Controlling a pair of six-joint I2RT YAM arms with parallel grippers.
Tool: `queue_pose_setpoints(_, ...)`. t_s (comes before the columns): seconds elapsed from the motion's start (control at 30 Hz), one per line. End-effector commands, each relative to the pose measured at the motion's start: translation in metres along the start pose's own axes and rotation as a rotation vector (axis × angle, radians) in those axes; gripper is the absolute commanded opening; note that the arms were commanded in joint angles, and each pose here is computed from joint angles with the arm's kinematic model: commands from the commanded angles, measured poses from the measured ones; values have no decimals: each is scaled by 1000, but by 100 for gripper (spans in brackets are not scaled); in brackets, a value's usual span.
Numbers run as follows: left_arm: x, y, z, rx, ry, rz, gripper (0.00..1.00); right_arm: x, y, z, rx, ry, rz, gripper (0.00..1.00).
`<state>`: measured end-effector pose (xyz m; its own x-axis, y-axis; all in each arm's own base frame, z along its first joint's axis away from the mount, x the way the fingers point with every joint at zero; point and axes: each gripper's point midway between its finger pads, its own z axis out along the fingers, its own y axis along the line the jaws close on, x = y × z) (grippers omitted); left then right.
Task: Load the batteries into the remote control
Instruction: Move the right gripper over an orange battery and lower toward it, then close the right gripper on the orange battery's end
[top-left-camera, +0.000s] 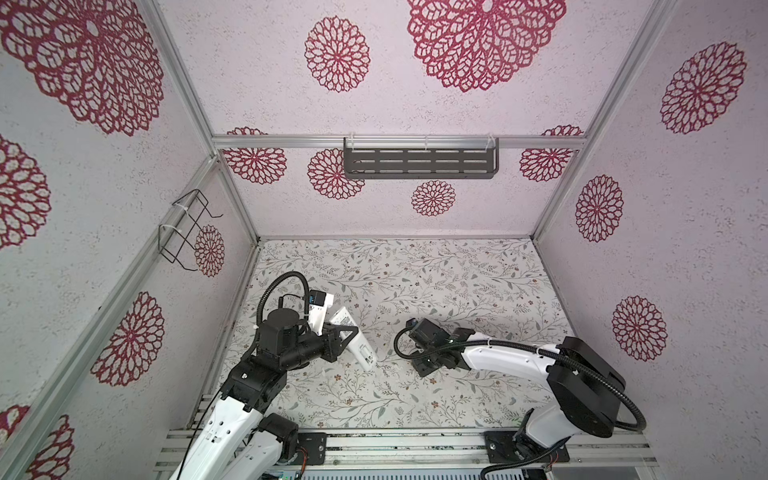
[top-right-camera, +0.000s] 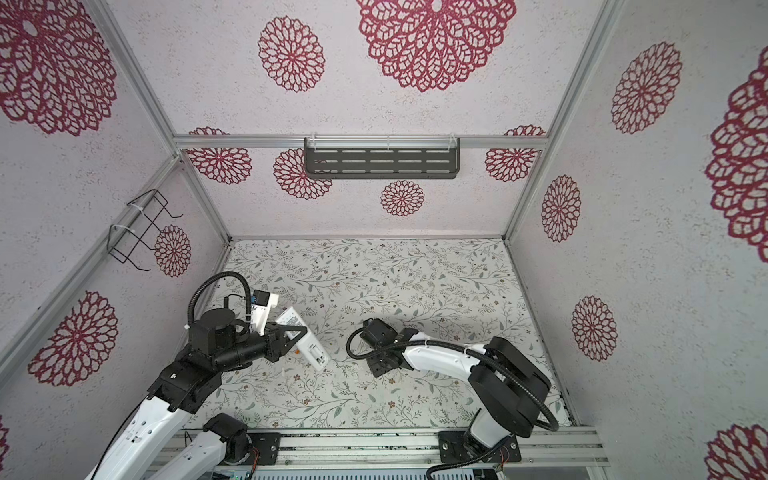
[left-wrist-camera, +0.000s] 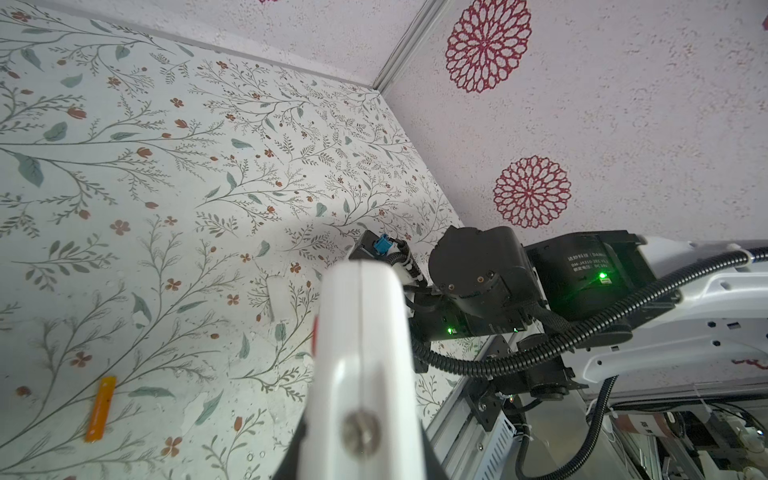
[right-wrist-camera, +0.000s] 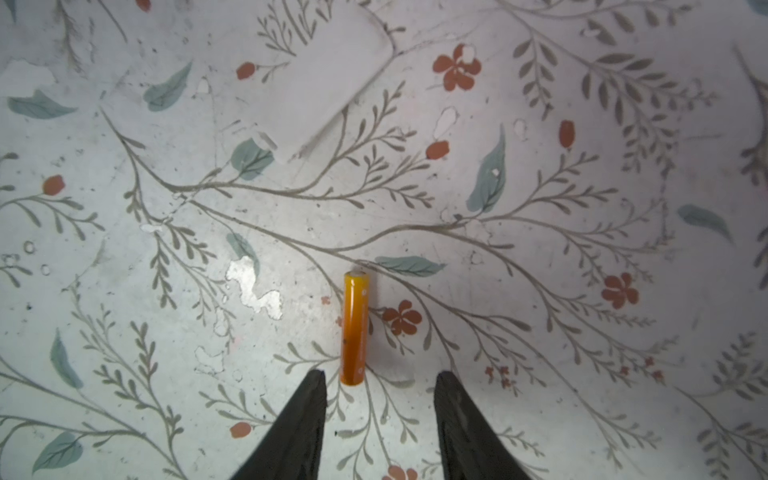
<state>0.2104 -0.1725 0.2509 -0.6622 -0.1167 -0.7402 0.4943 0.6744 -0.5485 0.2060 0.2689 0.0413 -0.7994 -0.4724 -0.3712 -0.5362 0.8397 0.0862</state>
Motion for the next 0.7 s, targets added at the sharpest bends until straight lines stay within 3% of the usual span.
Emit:
queue_pose_setpoints(0.0,-10,-4,-10,-10,-37,36,0,-9,12,-1,-26,-17,-16,43)
queue_pose_setpoints(0.67,-10,-4,-8,-4,-32,36,0,-3,9,11,30,-10,-30,23)
